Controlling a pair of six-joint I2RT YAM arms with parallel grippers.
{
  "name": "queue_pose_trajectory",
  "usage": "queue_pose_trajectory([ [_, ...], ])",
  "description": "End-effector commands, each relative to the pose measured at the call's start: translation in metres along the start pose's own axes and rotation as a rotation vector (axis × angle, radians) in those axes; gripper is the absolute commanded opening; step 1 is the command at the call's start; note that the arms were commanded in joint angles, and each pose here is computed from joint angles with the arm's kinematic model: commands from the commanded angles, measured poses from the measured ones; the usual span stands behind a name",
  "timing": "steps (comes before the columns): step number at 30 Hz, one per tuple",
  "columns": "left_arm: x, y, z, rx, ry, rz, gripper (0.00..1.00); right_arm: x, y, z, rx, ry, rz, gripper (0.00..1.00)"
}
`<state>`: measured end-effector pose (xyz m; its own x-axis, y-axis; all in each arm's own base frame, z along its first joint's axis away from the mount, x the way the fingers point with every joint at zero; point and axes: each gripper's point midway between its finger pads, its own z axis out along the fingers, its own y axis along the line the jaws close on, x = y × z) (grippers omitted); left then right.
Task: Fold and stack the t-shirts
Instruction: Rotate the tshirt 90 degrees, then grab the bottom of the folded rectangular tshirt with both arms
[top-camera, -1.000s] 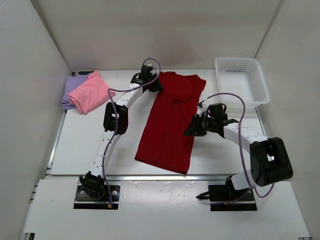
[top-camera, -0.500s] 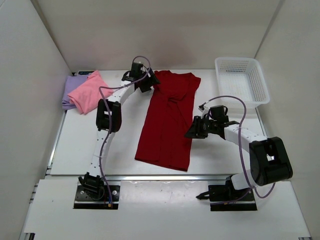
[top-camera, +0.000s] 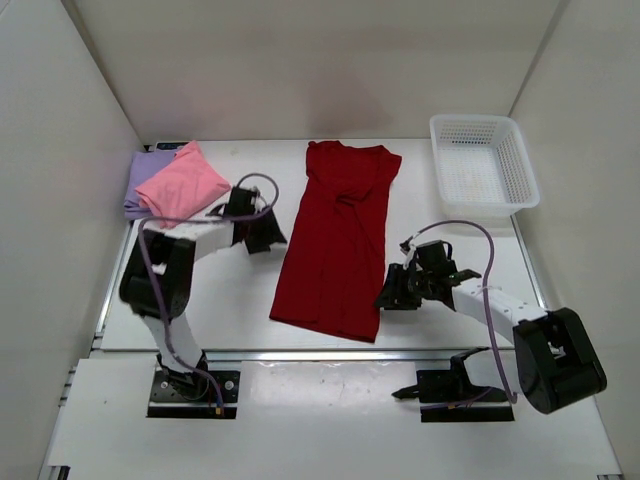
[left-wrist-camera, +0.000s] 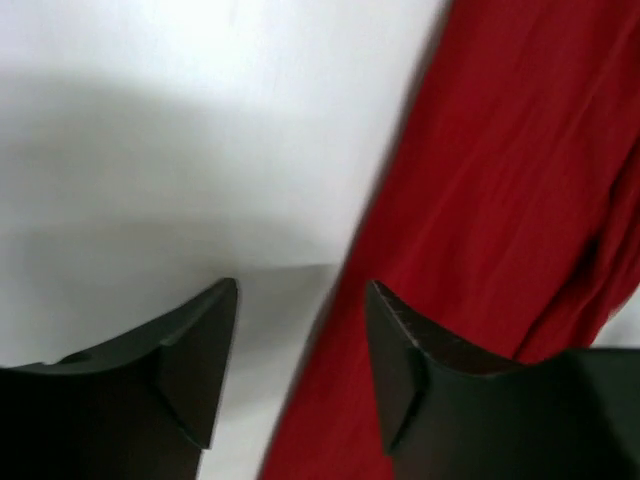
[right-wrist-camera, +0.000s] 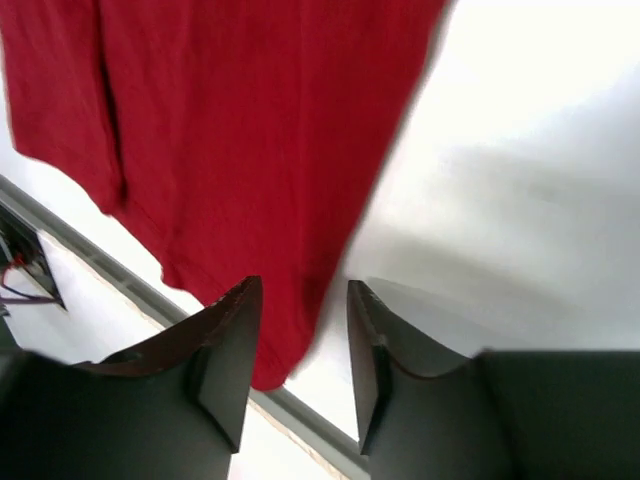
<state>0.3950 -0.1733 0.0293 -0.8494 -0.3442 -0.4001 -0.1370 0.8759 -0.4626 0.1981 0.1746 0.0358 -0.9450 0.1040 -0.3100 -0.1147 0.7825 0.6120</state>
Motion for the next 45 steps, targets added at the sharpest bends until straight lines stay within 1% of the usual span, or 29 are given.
queue_pose_trajectory([
  [1,0.076,0.044,-0.024,-0.070,0.139,0.004,0.63,0.014,-0.006,-0.006,0.046,-0.001,0.010,0.38],
  [2,0.097,0.059,-0.036,-0.091,0.157,0.004,0.62,0.017,-0.005,-0.007,0.049,0.006,0.008,0.39],
  [3,0.106,0.056,-0.047,-0.069,0.157,0.012,0.63,0.020,-0.007,-0.010,0.061,0.005,0.021,0.41],
  [4,0.130,0.069,-0.052,-0.088,0.199,0.006,0.63,0.024,-0.008,-0.012,0.062,0.006,0.012,0.41],
  [5,0.149,0.072,-0.061,-0.091,0.223,0.027,0.64,0.031,-0.009,-0.014,0.064,0.017,0.028,0.44],
  [6,0.161,0.067,-0.068,-0.080,0.235,0.049,0.65,0.036,-0.012,-0.014,0.069,0.030,0.032,0.46],
  [9,0.188,0.073,-0.079,-0.078,0.271,0.050,0.64,0.048,-0.007,-0.013,0.056,0.061,0.035,0.47],
  [12,0.189,0.075,-0.085,-0.079,0.272,0.042,0.64,0.061,-0.001,-0.007,0.038,0.093,0.038,0.47],
  [14,0.188,0.077,-0.089,-0.083,0.282,0.070,0.65,0.066,0.000,-0.005,0.036,0.113,0.044,0.46],
  [19,0.200,0.082,-0.096,-0.111,0.334,0.106,0.61,0.070,0.002,-0.005,0.024,0.114,0.058,0.36],
  [26,0.230,0.093,-0.102,-0.100,0.419,0.108,0.55,0.081,0.003,-0.001,-0.001,0.170,0.070,0.34],
  [27,0.230,0.090,-0.101,-0.090,0.411,0.116,0.55,0.080,0.004,-0.001,-0.010,0.168,0.066,0.33],
  [28,0.233,0.088,-0.102,-0.080,0.420,0.116,0.53,0.083,0.003,-0.002,-0.007,0.176,0.069,0.31],
  [30,0.236,0.087,-0.102,-0.073,0.424,0.111,0.49,0.082,0.003,-0.001,-0.012,0.178,0.077,0.27],
  [32,0.234,0.082,-0.102,-0.054,0.419,0.109,0.42,0.081,0.006,0.000,-0.025,0.173,0.060,0.25],
  [33,0.236,0.081,-0.104,-0.051,0.425,0.107,0.36,0.081,0.007,0.001,-0.024,0.182,0.069,0.24],
  [36,0.233,0.077,-0.106,-0.038,0.423,0.120,0.29,0.081,0.008,0.002,-0.029,0.188,0.048,0.20],
  [37,0.231,0.077,-0.106,-0.042,0.416,0.119,0.27,0.084,0.009,0.002,-0.033,0.202,0.049,0.14],
  [38,0.233,0.078,-0.107,-0.036,0.423,0.114,0.20,0.081,0.011,0.002,-0.045,0.192,0.037,0.08],
  [39,0.233,0.076,-0.107,-0.029,0.424,0.107,0.13,0.083,0.009,0.002,-0.037,0.198,0.046,0.05],
  [40,0.239,0.074,-0.110,-0.016,0.443,0.114,0.10,0.084,0.009,0.001,-0.040,0.199,0.041,0.01],
  [41,0.246,0.077,-0.112,-0.026,0.458,0.119,0.05,0.084,0.008,0.000,-0.032,0.197,0.044,0.00],
  [42,0.247,0.074,-0.115,-0.011,0.458,0.128,0.01,0.086,0.008,-0.002,-0.028,0.201,0.039,0.00],
  [44,0.259,0.078,-0.122,-0.013,0.488,0.115,0.00,0.094,0.012,-0.008,-0.042,0.235,0.023,0.00],
  [45,0.260,0.077,-0.126,-0.007,0.482,0.115,0.00,0.098,0.011,-0.012,-0.032,0.244,0.019,0.00],
])
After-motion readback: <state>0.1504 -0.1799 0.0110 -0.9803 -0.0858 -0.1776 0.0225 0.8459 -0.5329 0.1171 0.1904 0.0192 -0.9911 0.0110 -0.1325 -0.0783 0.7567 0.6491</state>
